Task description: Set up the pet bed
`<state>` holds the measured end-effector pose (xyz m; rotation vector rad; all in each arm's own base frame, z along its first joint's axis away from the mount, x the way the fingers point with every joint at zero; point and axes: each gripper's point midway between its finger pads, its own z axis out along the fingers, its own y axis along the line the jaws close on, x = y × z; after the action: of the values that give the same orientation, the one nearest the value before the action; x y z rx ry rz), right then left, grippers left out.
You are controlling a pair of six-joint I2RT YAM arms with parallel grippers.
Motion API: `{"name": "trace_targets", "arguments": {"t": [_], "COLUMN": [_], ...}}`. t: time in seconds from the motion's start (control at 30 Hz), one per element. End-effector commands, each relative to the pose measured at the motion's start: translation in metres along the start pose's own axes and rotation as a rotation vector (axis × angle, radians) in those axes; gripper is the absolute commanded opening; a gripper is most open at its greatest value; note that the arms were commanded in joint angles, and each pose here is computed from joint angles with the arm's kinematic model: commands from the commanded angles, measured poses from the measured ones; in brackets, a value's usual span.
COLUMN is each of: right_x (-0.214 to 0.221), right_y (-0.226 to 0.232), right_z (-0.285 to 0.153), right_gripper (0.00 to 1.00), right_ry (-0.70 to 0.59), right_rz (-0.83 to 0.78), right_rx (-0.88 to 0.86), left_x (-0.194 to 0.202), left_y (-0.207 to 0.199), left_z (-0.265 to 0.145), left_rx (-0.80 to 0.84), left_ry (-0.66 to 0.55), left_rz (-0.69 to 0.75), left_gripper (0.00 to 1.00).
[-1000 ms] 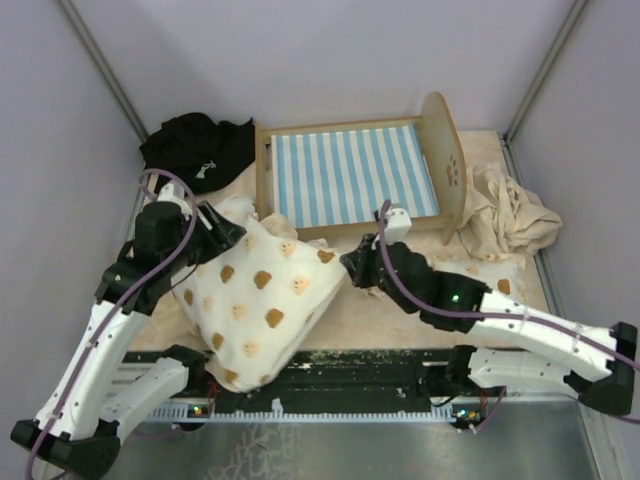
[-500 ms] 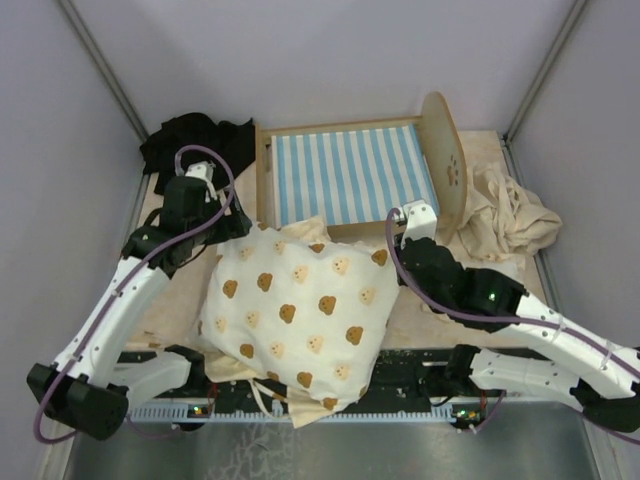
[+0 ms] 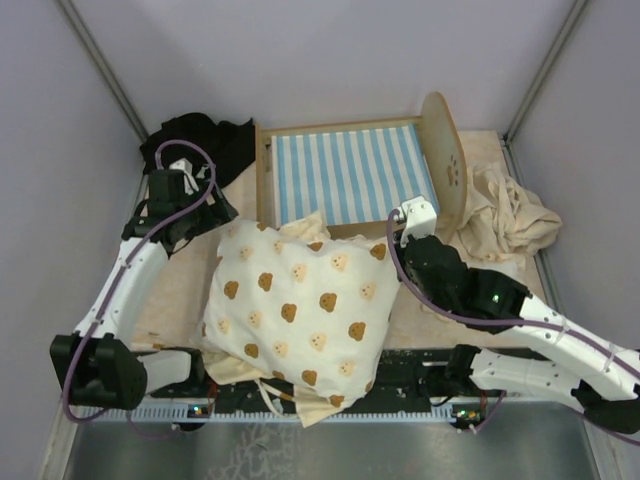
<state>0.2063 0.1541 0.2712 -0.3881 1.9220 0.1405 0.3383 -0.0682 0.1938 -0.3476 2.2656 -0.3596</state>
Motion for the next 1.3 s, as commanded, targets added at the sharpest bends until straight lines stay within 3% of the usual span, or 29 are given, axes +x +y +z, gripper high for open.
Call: {"name": "trace_targets", "arguments": {"t": [0.0,0.23,0.27,0.4,0.47,0.6,0.8,1.0,1.27], "right_x": [-0.027,-0.025,-0.025,-0.034,-0.05,-0.098,-0.139,-0.188,-0.23], "right_y": [-0.002,0.007,0.007,-0.012,-0.027,-0.051,-0.071,-0.11,-0.133], "right_z": [-0.005,-0.001,-0.001,-0.003,-0.012,-0.045,-0.084,-0.132,-0.18], "right_gripper": [0.0,0.0,0.0,0.0,0.0,0.0,0.0,0.0,0.0], "right_ry": [-0.096,-0.098,-0.102,-0.131,-0.178,-0.333,-0.489,-0.61,-0.78], "right_rz": [0.052,0.048,0.05,0.063,0.08,0.148,0.125,0.124,0.145], "right_rx": [-0.007,-0.048,-0.041,0.058,0.112,0.129,0.087,0.153,0.128], "left_x": [0.009,0.023,0.024,0.018,0.005,-0.031,-0.072,-0.089,-0.116], "left_y": [-0.005,-0.007,-0.011,-0.021,-0.03,-0.062,-0.112,-0.145,-0.169], "left_z": [0.015,0.029,0.029,0.017,-0.001,-0.058,-0.165,-0.235,-0.3], "left_rx": [0.122,0.352,0.383,0.433,0.471,0.595,0.817,1.019,1.137], "left_ry": [0.052,0.159,0.182,0.225,0.19,0.03,-0.243,-0.339,-0.475], "left_rz": [-0.063,-0.265,-0.27,-0.273,-0.241,-0.178,-0.077,-0.075,-0.015], "left_gripper": [0.92,0.85,0.77,0.2,0.01,0.0,0.0,0.0,0.0]}}
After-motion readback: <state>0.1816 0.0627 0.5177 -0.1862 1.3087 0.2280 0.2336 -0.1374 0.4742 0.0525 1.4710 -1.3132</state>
